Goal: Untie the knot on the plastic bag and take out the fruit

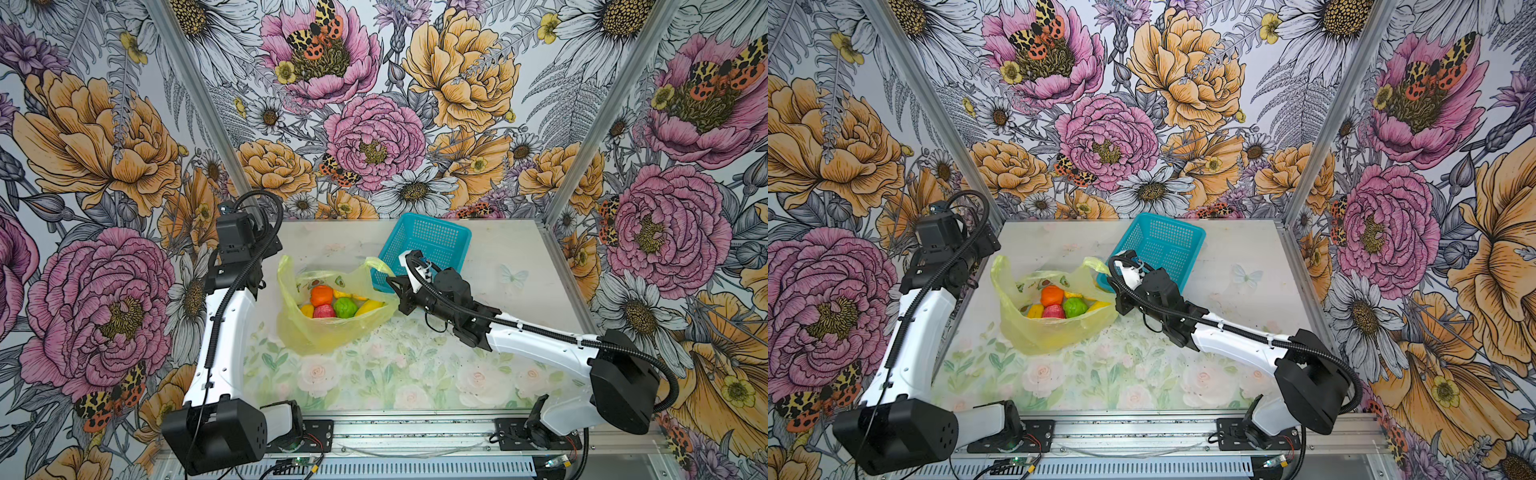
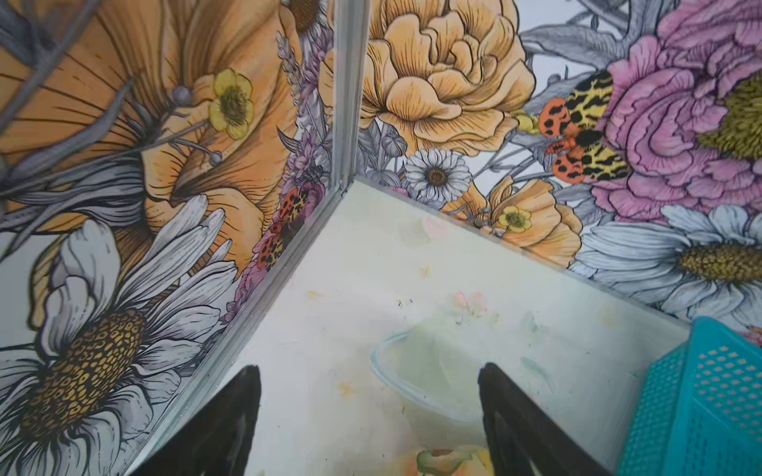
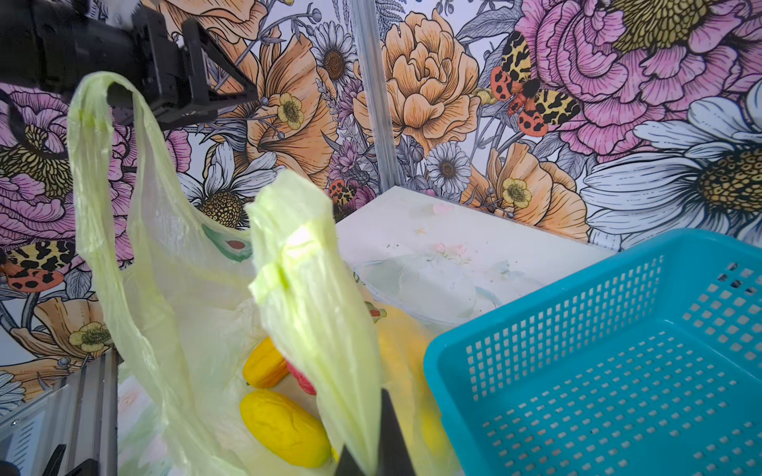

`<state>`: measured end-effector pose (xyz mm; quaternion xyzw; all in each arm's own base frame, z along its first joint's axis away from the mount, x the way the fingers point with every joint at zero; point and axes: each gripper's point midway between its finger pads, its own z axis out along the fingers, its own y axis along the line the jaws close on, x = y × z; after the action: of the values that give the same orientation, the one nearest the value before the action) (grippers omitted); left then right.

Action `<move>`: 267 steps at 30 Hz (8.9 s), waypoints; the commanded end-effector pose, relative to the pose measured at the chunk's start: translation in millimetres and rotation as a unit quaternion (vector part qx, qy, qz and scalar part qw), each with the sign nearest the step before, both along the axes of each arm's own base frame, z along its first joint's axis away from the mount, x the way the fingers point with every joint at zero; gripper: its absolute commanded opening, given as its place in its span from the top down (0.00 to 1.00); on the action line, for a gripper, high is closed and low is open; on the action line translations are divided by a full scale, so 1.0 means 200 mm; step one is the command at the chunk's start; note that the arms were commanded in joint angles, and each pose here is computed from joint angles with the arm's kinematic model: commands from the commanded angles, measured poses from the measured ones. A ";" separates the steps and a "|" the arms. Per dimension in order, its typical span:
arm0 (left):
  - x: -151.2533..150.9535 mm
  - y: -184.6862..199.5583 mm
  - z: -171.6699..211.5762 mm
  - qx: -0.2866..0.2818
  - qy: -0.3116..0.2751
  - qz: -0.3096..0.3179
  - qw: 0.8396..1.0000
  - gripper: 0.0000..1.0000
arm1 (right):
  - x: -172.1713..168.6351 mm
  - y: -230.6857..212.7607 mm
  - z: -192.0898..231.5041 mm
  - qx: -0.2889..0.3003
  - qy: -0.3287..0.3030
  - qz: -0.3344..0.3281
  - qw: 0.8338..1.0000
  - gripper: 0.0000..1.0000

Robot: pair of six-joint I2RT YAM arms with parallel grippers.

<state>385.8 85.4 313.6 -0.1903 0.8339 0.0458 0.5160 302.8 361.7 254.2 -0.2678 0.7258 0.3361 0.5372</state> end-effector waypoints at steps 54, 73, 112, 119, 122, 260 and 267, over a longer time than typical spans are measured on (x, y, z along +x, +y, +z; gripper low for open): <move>-0.06 -0.62 -0.57 0.307 0.203 -0.276 0.888 0.69 | 0.08 -0.11 0.10 0.066 0.045 0.008 0.997 1.00; 0.31 -0.61 0.11 0.331 0.060 -0.219 0.916 1.00 | 0.07 -0.07 0.05 0.065 0.026 0.032 0.997 0.89; -0.23 -0.89 -0.28 0.252 -0.030 -0.250 0.934 1.00 | 0.51 -1.04 -0.49 -0.090 0.175 -0.332 0.922 0.06; -0.34 -0.84 -0.31 0.241 -0.057 -0.242 0.938 1.00 | 0.66 -1.13 -0.67 -0.112 0.229 -0.363 0.896 0.07; -0.37 -0.86 -0.30 0.221 -0.071 -0.259 0.938 1.00 | 0.62 -1.17 -0.71 -0.122 0.235 -0.373 0.889 0.17; -0.47 -0.93 -0.39 0.162 -0.105 -0.274 0.942 1.00 | -0.11 0.48 -0.89 -0.221 -0.046 0.143 0.964 0.13; -0.50 -0.92 -0.35 0.158 -0.125 -0.271 0.941 1.00 | -0.02 0.57 -1.06 -0.239 -0.009 0.148 0.960 0.11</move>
<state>288.1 -101.2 238.1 0.1330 0.7720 0.0153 0.6214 297.5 469.0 49.8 -0.4947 0.7252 0.2188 0.4260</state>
